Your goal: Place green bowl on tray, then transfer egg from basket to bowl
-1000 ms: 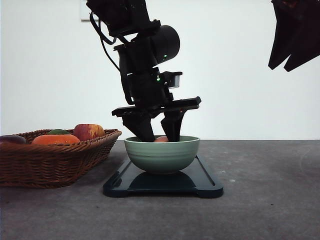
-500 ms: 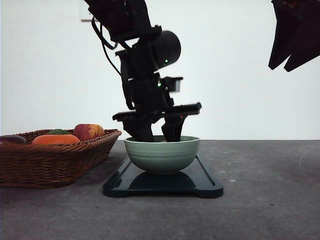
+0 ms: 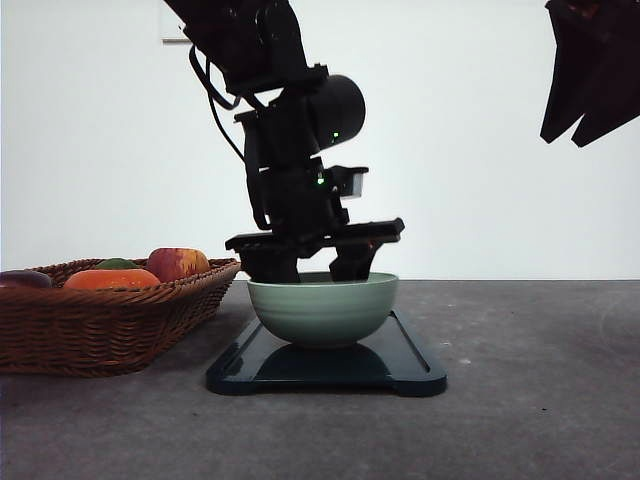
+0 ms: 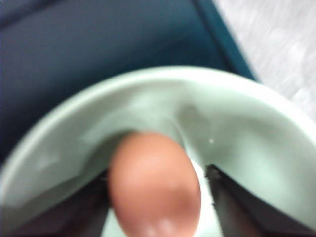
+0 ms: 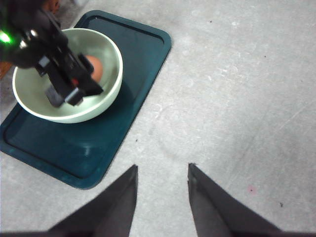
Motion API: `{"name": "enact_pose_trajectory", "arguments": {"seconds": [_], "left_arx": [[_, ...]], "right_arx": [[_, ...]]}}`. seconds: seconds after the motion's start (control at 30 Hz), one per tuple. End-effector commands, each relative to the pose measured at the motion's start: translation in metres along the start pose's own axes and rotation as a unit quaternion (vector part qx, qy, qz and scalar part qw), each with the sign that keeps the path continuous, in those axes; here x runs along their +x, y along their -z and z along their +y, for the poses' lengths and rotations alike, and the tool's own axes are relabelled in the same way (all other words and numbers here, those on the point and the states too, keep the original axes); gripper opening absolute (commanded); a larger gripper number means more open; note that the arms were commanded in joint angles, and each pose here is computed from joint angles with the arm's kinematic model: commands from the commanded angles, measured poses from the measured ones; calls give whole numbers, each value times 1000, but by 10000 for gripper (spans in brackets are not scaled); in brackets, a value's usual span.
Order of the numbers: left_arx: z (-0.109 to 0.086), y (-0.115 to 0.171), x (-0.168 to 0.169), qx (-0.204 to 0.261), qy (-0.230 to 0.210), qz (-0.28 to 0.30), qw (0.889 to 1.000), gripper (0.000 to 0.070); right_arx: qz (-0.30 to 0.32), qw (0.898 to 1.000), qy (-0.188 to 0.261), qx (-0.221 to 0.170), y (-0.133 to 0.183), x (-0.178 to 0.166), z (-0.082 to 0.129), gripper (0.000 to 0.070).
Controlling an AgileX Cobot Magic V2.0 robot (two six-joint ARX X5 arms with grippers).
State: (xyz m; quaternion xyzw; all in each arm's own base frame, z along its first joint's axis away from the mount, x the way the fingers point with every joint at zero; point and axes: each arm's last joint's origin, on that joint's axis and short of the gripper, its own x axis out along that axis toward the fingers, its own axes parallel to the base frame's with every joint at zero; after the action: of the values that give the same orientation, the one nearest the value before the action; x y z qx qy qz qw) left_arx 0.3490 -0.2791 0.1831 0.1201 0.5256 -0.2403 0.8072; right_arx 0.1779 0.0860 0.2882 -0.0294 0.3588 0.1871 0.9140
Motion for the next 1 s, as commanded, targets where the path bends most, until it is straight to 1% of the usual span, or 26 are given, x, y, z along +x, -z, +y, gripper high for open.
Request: {"name": "enact_pose_trajectory", "arguments": {"seconds": [0.0, 0.2, 0.5, 0.73, 0.97], "left_arx": [[-6, 1, 10, 5, 1, 9, 1000, 431], [-7, -4, 3, 6, 3, -2, 1000, 431], [-9, -18, -37, 6, 10, -51, 999, 431], [-9, -25, -86, 5, 18, -99, 995, 431], [-7, -16, -149, 3, 23, -129, 991, 430]], "right_arx": [[2, 1000, 0, 5, -1, 2, 1, 199], [5, 1000, 1, 5, 0, 2, 1, 199], [5, 1000, 1, 5, 0, 2, 1, 199], [5, 1000, 1, 5, 0, 2, 1, 199], [5, 1000, 1, 4, 0, 2, 1, 199]]}}
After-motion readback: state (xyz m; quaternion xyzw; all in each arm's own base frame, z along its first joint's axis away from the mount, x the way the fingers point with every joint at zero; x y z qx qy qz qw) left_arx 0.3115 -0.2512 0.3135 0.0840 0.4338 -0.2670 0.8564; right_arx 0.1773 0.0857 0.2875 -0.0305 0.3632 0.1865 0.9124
